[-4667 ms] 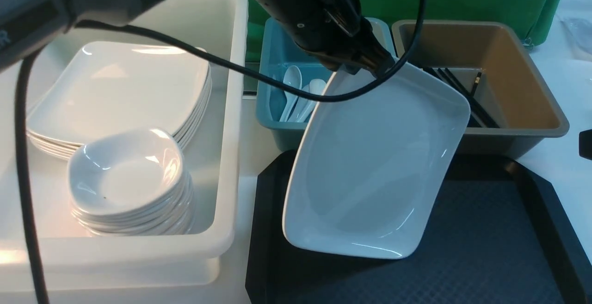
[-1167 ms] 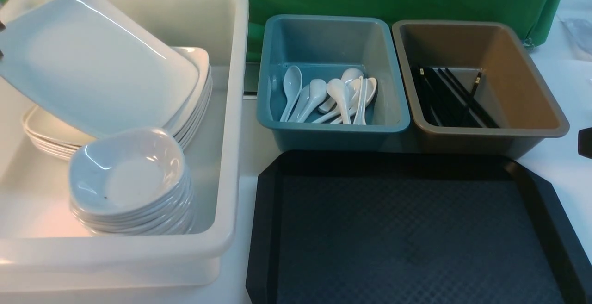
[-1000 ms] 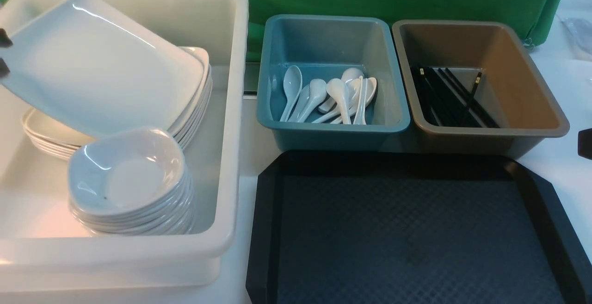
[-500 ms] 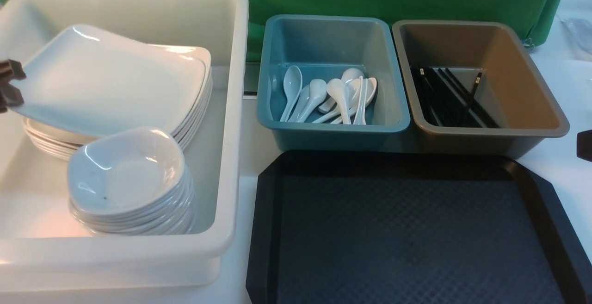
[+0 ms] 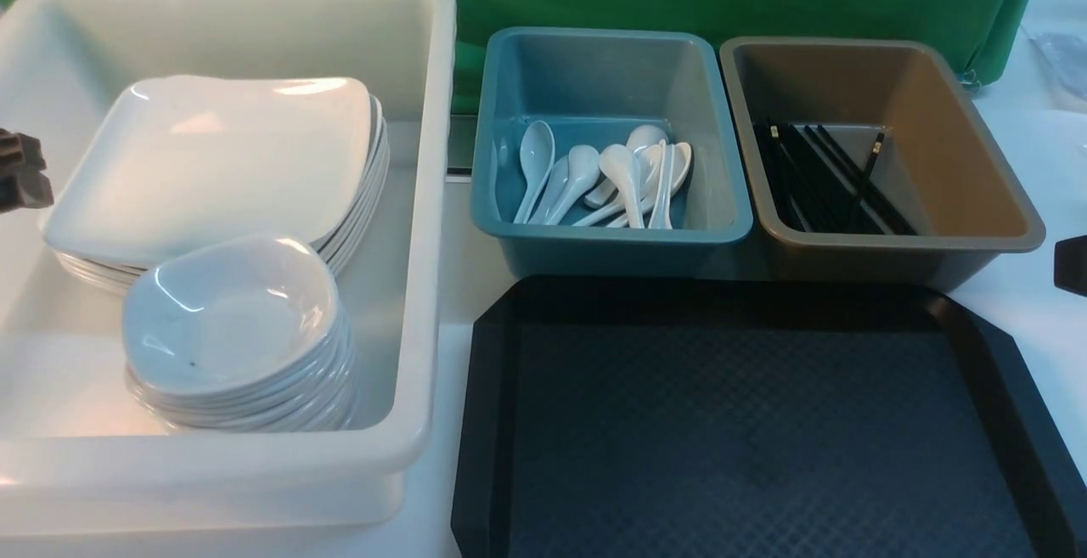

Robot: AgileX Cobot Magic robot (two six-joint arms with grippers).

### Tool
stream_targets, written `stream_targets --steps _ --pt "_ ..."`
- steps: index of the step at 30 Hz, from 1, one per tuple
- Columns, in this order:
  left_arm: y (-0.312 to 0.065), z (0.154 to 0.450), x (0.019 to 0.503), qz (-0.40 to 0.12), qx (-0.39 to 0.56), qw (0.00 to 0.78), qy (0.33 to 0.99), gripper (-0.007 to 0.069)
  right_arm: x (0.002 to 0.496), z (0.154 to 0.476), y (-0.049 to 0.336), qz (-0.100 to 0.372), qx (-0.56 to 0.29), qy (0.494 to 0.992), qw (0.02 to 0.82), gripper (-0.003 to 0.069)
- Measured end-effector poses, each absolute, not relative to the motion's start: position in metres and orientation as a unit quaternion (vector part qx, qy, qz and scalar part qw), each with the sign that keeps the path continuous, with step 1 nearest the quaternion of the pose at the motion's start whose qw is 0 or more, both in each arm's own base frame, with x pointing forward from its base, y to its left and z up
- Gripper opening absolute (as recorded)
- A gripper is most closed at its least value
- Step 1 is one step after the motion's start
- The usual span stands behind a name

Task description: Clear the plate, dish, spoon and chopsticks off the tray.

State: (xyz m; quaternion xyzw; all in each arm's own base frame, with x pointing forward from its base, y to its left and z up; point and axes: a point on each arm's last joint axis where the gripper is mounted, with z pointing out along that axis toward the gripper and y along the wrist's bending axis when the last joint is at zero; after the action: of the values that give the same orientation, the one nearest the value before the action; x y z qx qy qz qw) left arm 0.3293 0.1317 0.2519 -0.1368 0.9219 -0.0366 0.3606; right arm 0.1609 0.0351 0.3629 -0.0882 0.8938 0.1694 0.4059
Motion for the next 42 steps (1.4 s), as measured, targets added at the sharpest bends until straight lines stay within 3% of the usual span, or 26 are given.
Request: stream_targets --steps 1,3,4,7,9,16,27,35,42 --pt "0.131 0.254 0.328 -0.037 -0.136 0.362 0.921 0.0403 0.161 0.363 0.035 0.169 -0.088 0.894 0.406 0.0144" --pt "0.124 0.267 0.324 -0.038 -0.125 0.373 0.918 0.0276 0.161 0.364 0.035 0.169 -0.089 0.893 0.408 0.0144" --pt "0.124 0.268 0.324 -0.037 -0.125 0.375 0.918 0.0276 0.161 0.365 0.035 0.169 -0.089 0.893 0.408 0.0144" --pt "0.101 0.293 0.319 -0.031 -0.071 0.404 0.912 0.0076 0.160 0.378 0.035 0.168 -0.093 0.884 0.427 0.0144" --pt "0.082 0.308 0.316 -0.027 -0.025 0.424 0.905 0.0026 0.158 0.390 0.036 0.166 -0.101 0.878 0.437 0.0139" --pt "0.025 0.343 0.297 -0.048 0.077 0.453 0.887 0.0002 0.128 0.424 0.036 0.153 -0.129 0.850 0.487 0.0026" --pt "-0.013 0.379 0.263 -0.060 0.141 0.492 0.857 0.0002 0.051 0.454 0.027 0.097 -0.123 0.762 0.628 0.0020" --pt "-0.017 0.385 0.276 -0.081 0.149 0.444 0.880 0.0002 0.034 0.458 0.026 0.104 -0.107 0.741 0.655 0.0020" --pt "-0.058 0.381 0.319 -0.034 0.216 0.365 0.905 0.0002 0.034 0.457 0.026 0.113 -0.099 0.746 0.648 0.0020"
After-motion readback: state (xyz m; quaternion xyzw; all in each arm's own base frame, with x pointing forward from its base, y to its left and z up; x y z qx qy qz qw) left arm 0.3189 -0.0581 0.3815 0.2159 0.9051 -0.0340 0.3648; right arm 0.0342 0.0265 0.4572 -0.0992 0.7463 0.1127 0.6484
